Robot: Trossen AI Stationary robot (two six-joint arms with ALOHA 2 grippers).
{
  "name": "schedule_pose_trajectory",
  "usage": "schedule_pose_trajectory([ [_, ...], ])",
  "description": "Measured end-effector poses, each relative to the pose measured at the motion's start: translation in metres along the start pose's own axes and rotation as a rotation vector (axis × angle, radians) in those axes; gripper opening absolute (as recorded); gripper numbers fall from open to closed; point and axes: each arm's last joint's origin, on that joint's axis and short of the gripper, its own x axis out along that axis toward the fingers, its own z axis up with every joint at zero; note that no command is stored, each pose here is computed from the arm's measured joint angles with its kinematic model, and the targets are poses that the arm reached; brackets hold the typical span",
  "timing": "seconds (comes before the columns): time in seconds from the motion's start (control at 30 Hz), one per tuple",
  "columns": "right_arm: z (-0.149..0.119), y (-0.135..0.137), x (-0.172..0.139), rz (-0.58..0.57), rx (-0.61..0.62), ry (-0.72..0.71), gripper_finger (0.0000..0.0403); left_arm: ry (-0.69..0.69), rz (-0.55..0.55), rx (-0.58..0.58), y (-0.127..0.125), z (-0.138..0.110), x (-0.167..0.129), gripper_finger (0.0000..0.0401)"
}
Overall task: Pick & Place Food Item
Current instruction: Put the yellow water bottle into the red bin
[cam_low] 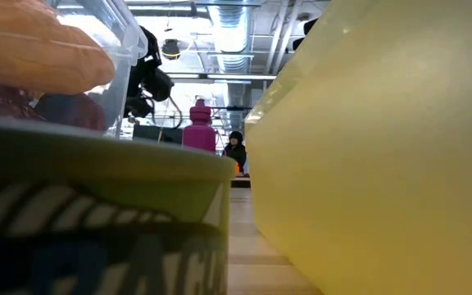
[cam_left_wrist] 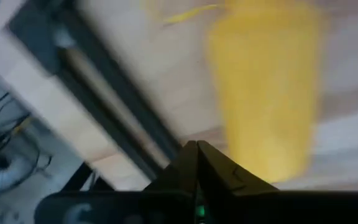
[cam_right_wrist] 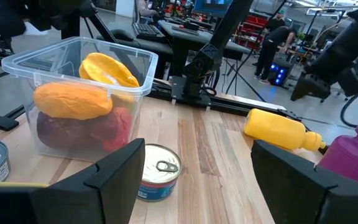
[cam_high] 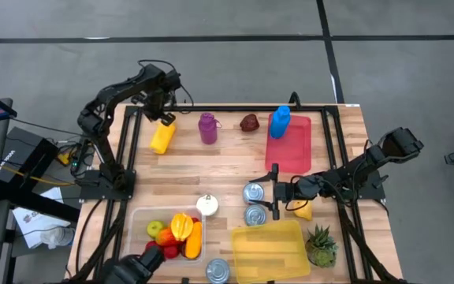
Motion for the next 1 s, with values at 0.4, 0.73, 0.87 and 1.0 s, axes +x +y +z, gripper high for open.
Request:
schedule_pose_trajectory([
  [0.4, 0.006, 0.0, 0.002, -0.006, -0.03, -0.028, 0.0281, 0.144, -0.006, -0.035, 0.001, -0.011, 0.039, 0.0],
  [0.73, 0.013, 0.001, 0.005, -0.006, -0.061, -0.034, 0.0281, 0.107, -0.141, 0.053, -0.014, -0.008, 0.053, 0.0],
  [0.87, 0.014, 0.001, 0.006, -0.006, -0.06, -0.036, 0.0281, 0.044, -0.247, 0.137, -0.026, -0.004, 0.051, 0.0],
  [1.0, 0.014, 0.001, 0.006, -0.006, -0.061, -0.036, 0.0281, 0.022, -0.338, 0.16, -0.032, -0.002, 0.049, 0.0],
])
